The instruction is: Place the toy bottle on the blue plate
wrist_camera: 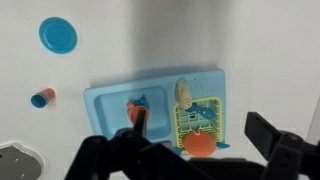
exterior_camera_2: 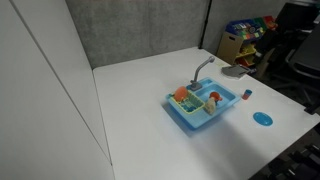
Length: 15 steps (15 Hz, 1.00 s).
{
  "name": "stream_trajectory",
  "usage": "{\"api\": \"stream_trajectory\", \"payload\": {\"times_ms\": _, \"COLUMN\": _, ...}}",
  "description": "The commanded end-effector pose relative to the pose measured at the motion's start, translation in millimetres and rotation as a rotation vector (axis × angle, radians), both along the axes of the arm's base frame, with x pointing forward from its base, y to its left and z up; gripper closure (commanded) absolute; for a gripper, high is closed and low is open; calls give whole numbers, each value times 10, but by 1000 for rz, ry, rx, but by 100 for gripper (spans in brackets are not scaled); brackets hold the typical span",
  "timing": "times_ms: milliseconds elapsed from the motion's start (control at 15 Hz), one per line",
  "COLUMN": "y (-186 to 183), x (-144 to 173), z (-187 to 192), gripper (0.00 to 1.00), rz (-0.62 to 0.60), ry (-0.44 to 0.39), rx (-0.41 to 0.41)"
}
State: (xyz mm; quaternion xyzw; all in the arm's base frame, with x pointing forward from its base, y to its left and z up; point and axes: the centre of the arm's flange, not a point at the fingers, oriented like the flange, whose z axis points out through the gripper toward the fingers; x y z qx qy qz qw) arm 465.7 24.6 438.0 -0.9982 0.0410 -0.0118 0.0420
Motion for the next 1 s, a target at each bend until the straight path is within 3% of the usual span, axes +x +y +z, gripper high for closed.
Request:
{"api": "stream_trajectory", "payload": {"times_ms": 0, "y": 170, "x": 279, "z": -72, "gripper": 0, "rz": -31, "ry": -11, "rx": -39}}
{"api": "stream_trajectory", "payload": {"times_ms": 400, "y": 453, "x": 484, "z": -414, "gripper": 0, "rz": -4, "ry": -31, "rx": -121}}
{"api": "stream_trajectory", "payload": {"times_ms": 933, "y": 601, "x": 641, "z": -920, "gripper": 0, "rz": 41, "ry": 0, "rx": -112}}
